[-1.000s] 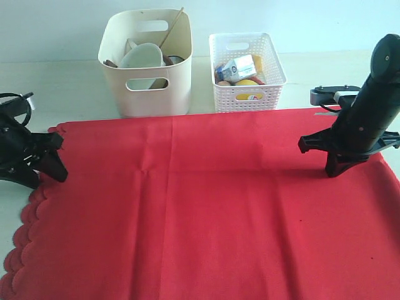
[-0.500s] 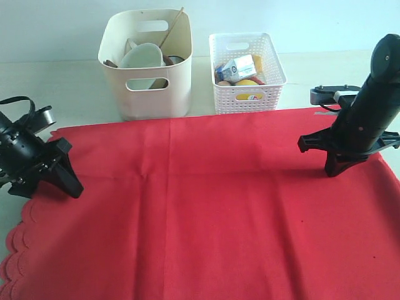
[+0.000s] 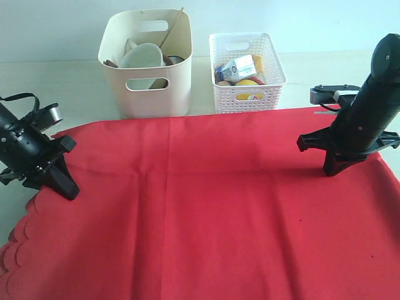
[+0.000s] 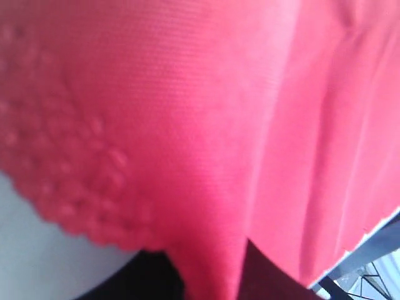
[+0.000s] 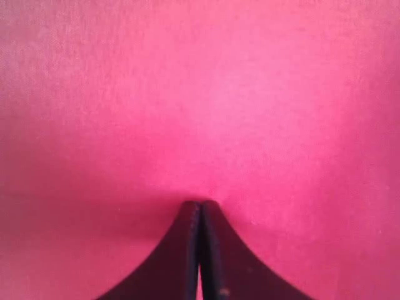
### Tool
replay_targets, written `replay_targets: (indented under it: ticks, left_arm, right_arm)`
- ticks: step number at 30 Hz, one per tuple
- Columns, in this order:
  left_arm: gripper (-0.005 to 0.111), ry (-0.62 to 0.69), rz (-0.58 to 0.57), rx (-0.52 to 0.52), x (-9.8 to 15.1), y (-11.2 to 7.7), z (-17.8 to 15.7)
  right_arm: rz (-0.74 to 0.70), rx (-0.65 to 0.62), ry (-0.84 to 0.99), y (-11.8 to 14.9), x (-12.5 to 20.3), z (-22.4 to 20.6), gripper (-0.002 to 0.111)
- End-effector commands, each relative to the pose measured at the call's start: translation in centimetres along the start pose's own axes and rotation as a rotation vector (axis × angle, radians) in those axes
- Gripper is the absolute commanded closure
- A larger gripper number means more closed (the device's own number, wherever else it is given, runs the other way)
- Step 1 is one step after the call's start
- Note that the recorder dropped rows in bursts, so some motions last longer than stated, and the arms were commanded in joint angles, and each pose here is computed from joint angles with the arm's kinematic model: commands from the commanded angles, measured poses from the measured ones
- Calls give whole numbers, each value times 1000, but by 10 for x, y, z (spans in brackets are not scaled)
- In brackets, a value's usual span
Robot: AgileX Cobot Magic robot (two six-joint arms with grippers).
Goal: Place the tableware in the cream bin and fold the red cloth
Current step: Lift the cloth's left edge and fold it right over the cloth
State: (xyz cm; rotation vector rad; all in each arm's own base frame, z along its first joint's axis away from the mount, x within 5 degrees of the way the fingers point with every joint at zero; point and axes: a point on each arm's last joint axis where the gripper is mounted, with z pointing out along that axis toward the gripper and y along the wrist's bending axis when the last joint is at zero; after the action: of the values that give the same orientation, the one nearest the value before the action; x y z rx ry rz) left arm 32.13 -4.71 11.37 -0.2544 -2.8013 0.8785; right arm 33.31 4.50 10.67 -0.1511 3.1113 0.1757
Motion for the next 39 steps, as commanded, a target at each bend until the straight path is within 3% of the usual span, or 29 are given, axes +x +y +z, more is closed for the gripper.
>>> replay_targets:
  ticks: [1, 7, 18, 26, 33, 39]
  left_arm:
    - [106, -42, 30, 27, 6, -14, -26]
    - [106, -96, 67, 43, 17, -33, -52]
    - [106, -261, 134, 120, 21, -80, -84]
    - [106, -239, 231, 145, 19, -136, -76]
    - [106, -241, 357, 268, 19, -196, -68]
    - [106, -221, 378, 329, 16, -226, -62]
  right_arm:
    - [30, -49, 33, 3, 2, 18, 108]
    - [9, -97, 53, 14, 4, 18, 108]
    - [-121, -95, 51, 57, 9, 23, 108]
    - [-159, -98, 50, 72, 12, 24, 108]
    - [-164, -96, 51, 72, 12, 23, 108]
    - [-195, -36, -56, 70, 9, -14, 108]
